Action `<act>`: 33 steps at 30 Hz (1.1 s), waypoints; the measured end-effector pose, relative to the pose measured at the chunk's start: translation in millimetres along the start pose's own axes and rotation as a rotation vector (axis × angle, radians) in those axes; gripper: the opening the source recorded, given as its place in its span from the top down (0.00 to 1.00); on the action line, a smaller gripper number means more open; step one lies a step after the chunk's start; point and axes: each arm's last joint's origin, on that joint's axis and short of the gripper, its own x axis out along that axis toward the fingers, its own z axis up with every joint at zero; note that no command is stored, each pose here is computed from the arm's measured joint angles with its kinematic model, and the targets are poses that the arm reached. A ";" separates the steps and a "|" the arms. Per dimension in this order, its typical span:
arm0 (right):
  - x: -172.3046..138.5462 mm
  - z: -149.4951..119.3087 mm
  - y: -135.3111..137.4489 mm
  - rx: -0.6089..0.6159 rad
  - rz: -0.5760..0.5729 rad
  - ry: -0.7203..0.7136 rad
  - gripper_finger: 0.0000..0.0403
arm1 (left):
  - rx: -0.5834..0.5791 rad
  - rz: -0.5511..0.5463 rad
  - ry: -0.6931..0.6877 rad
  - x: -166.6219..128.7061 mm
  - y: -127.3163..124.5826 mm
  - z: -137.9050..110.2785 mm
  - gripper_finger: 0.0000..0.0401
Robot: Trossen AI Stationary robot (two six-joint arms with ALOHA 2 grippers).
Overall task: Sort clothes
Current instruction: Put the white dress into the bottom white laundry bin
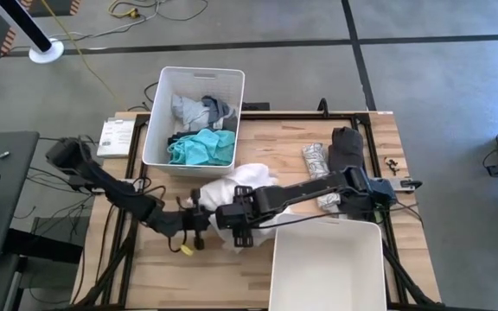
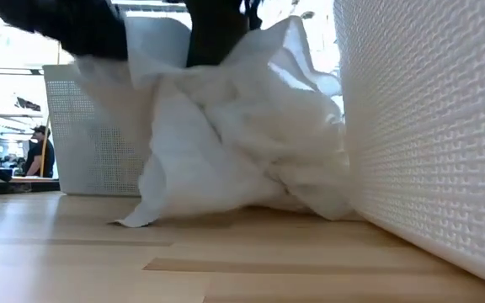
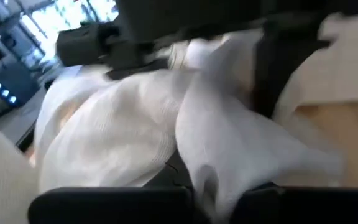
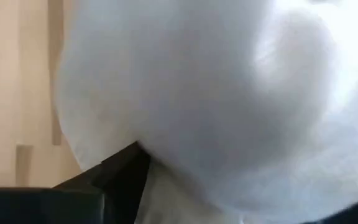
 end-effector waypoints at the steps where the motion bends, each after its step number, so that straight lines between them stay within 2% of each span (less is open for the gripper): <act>1: -4.1 2.0 0.9 -0.004 -0.016 -0.014 0.24 | -0.007 -0.007 -0.024 -2.7 -0.5 3.6 0.98; 9: -26.9 15.4 6.2 -0.026 -0.071 -0.122 0.22 | -0.026 -0.079 -0.178 -17.9 0.6 34.4 0.99; 14: -30.8 22.6 10.8 -0.062 -0.093 -0.204 0.23 | 0.033 -0.114 -0.231 -21.2 -1.1 58.7 0.99; 19: -42.4 24.2 18.3 -0.103 -0.211 -0.243 0.30 | 0.081 -0.118 -0.219 -23.6 -1.1 77.9 0.99; 24: -62.3 27.0 31.5 -0.170 -0.281 -0.295 0.47 | 0.108 -0.129 -0.229 -27.3 -0.5 92.6 0.99; 31: -103.7 27.0 38.5 -0.212 -0.313 -0.405 0.90 | 0.150 -0.115 -0.307 -36.7 3.7 124.9 0.99; 33: -119.6 27.1 37.8 -0.219 -0.315 -0.446 0.92 | 0.153 -0.112 -0.337 -39.2 6.5 135.8 0.99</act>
